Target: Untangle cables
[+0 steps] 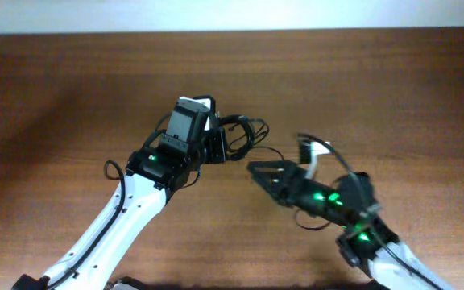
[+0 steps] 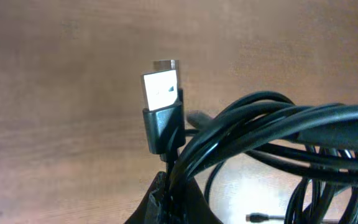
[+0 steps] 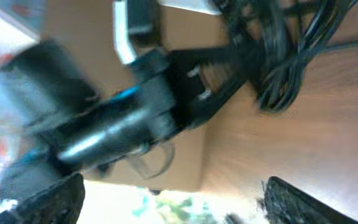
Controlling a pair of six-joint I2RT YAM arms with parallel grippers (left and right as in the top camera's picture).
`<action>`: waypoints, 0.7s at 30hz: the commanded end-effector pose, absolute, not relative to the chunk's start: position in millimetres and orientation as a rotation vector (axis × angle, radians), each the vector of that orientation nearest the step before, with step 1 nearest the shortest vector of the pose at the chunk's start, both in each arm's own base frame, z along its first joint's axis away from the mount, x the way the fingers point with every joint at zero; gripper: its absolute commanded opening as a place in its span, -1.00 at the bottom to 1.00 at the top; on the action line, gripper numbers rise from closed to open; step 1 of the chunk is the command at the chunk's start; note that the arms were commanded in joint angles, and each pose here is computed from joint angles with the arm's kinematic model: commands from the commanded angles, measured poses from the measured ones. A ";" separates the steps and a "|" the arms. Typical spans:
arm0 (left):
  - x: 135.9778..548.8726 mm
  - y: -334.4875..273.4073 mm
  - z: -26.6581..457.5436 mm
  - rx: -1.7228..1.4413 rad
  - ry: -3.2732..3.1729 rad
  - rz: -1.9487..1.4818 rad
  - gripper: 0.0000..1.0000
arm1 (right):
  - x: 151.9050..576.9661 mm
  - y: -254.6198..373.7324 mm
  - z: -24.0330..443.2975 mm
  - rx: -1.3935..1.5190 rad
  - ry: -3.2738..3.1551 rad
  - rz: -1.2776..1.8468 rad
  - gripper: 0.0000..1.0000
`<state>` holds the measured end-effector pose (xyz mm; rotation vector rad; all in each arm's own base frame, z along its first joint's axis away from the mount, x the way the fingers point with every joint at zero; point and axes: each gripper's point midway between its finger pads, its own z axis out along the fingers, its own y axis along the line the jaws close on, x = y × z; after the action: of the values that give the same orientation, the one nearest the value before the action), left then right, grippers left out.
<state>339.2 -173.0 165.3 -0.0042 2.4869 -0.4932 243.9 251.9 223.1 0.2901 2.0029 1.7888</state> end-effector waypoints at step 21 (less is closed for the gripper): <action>361.4 -108.4 170.0 -0.026 2.455 -0.400 -1.00 | 252.6 281.9 121.7 -0.045 2.201 1.541 -0.92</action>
<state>328.7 -138.5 147.6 0.1588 2.5759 -0.5047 283.0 275.8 140.5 0.0804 2.1019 1.4692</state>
